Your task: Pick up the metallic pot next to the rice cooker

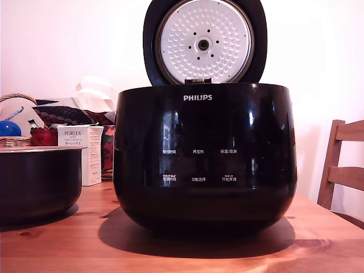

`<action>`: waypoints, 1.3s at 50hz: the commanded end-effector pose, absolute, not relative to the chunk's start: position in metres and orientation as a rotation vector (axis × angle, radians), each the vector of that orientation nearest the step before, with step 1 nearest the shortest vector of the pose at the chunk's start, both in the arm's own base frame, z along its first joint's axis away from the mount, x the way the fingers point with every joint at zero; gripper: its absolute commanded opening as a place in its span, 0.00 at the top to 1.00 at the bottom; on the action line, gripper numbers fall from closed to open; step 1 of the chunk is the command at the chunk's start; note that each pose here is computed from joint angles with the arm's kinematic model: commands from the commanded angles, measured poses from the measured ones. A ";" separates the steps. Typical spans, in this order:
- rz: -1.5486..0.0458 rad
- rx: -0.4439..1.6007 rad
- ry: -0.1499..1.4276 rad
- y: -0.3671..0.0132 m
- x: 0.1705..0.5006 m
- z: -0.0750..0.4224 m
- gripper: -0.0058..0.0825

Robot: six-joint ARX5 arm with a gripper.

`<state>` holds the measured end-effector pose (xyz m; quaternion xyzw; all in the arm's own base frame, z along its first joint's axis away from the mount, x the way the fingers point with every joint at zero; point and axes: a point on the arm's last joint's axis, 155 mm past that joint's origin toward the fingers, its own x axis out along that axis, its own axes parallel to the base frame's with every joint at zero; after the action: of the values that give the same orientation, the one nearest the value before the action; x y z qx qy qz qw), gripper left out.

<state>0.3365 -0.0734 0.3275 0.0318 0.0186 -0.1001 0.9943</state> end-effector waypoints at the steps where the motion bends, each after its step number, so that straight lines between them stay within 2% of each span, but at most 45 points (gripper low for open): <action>1: -0.190 0.064 0.035 -0.068 0.333 0.324 0.96; 16: -0.265 0.071 0.068 -0.081 0.329 0.316 0.96; 24: -0.370 0.212 0.104 -0.097 0.320 0.311 0.96; 31: -0.418 0.324 0.209 -0.098 0.308 0.301 0.96; 44: -0.563 0.683 0.381 -0.094 0.275 0.280 0.96; 51: -0.655 0.783 0.524 -0.090 0.255 0.256 0.96; 55: -0.697 0.772 0.635 -0.087 0.242 0.238 0.96; 59: -0.752 0.799 0.726 -0.085 0.230 0.221 0.91; 65: -0.793 0.799 0.833 -0.082 0.223 0.201 0.67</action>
<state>0.2207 -0.0834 0.2017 0.3648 0.3795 -0.3657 0.7676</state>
